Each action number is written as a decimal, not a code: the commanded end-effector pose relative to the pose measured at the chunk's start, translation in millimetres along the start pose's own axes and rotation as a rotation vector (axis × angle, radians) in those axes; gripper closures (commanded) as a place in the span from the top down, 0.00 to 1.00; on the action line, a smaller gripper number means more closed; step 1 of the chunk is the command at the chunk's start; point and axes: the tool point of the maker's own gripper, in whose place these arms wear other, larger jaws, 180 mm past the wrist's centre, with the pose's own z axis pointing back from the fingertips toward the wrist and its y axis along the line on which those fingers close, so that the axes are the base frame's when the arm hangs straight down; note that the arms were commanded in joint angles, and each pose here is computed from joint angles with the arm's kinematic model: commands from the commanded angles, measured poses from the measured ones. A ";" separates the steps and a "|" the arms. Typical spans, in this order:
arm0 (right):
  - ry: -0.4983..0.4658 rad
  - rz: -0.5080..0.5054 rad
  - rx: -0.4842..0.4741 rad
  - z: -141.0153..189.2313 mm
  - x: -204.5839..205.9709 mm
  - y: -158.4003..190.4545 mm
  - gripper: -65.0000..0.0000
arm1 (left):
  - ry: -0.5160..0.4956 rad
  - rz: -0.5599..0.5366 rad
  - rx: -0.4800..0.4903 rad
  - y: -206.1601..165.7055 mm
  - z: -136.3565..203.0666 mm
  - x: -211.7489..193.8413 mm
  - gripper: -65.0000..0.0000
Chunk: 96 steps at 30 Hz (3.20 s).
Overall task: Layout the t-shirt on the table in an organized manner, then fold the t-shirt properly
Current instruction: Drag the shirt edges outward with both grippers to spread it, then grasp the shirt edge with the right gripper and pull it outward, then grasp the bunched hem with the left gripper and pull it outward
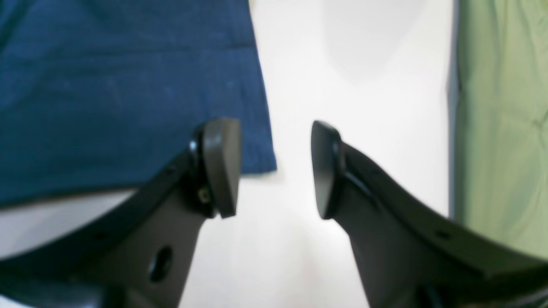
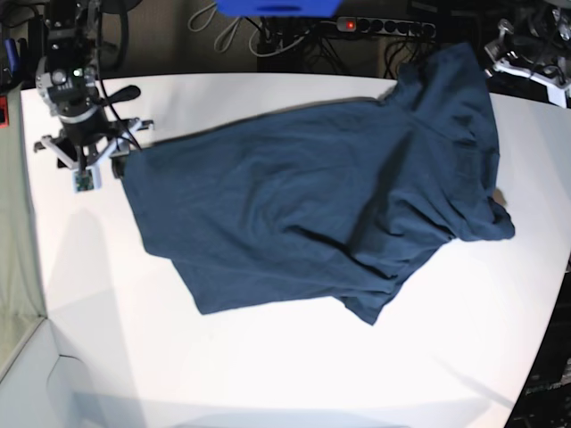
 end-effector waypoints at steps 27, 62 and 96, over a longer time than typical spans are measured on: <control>-0.067 0.075 0.224 -163.2 149.7 59.2 0.43 | -0.266 0.070 -0.146 -49.2 5.2 96.1 0.59; -0.091 -0.086 0.333 -211.8 90.9 112.4 0.00 | -0.036 0.229 -0.222 -78.4 -73.0 40.6 0.59; -0.331 -0.290 -0.173 -14.6 49.8 -68.0 0.00 | -0.055 0.264 -0.296 -97.5 -75.9 59.7 0.59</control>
